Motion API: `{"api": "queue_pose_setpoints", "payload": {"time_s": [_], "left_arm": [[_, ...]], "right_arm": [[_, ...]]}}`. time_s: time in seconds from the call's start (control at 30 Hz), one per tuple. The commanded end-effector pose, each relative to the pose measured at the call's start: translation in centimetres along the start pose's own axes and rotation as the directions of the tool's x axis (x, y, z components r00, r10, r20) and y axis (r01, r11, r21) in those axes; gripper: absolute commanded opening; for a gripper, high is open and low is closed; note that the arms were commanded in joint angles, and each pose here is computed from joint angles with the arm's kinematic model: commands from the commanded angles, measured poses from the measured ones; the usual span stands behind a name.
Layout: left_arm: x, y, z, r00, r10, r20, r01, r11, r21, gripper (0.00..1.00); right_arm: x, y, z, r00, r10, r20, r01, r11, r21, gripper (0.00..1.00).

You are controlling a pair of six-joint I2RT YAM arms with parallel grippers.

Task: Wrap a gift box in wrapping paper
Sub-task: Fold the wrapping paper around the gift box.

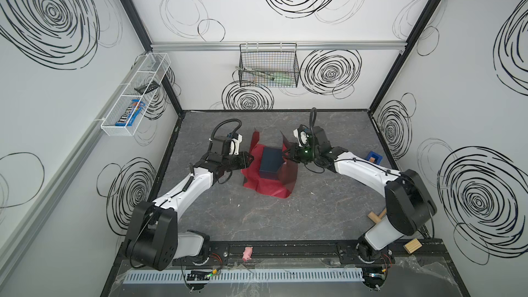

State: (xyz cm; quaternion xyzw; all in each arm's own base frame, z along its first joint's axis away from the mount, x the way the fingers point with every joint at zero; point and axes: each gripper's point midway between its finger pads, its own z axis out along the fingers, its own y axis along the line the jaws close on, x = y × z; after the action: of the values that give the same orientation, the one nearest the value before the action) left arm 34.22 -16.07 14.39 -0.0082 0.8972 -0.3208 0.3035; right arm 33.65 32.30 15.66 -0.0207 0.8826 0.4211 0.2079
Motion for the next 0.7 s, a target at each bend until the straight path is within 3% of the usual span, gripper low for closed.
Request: {"api": "queue_pose_setpoints", "payload": {"time_s": [0.0, 0.23, 0.4, 0.5, 0.67], "left_arm": [[-1.6, -1.1, -0.7, 0.999, 0.015, 0.052, -0.018, 0.998, 0.053, 0.32], [-1.5, -1.0, -0.9, 0.999, 0.015, 0.05, -0.018, 0.998, 0.056, 0.32], [-1.4, -0.9, -0.8, 0.999, 0.011, 0.046, -0.014, 0.998, 0.055, 0.32], [-1.4, -0.8, -0.7, 0.999, 0.004, 0.043, -0.007, 0.998, 0.059, 0.33], [-1.5, -0.8, -0.6, 0.999, -0.002, 0.041, -0.001, 0.998, 0.065, 0.33]], "right_arm": [[0.0, 1.7, 2.6, 1.0, 0.017, -0.012, -0.017, 1.0, -0.027, 0.03], [0.8, 1.4, 6.8, 0.997, 0.005, -0.079, -0.008, 0.999, -0.035, 0.11], [0.6, 2.3, 6.6, 0.997, -0.021, -0.07, 0.016, 0.997, -0.075, 0.53], [-0.4, 2.8, 5.2, 0.998, -0.053, -0.029, 0.051, 0.997, -0.066, 0.73], [-2.4, 2.4, 2.1, 0.998, -0.065, 0.026, 0.066, 0.996, -0.055, 0.84]]}}
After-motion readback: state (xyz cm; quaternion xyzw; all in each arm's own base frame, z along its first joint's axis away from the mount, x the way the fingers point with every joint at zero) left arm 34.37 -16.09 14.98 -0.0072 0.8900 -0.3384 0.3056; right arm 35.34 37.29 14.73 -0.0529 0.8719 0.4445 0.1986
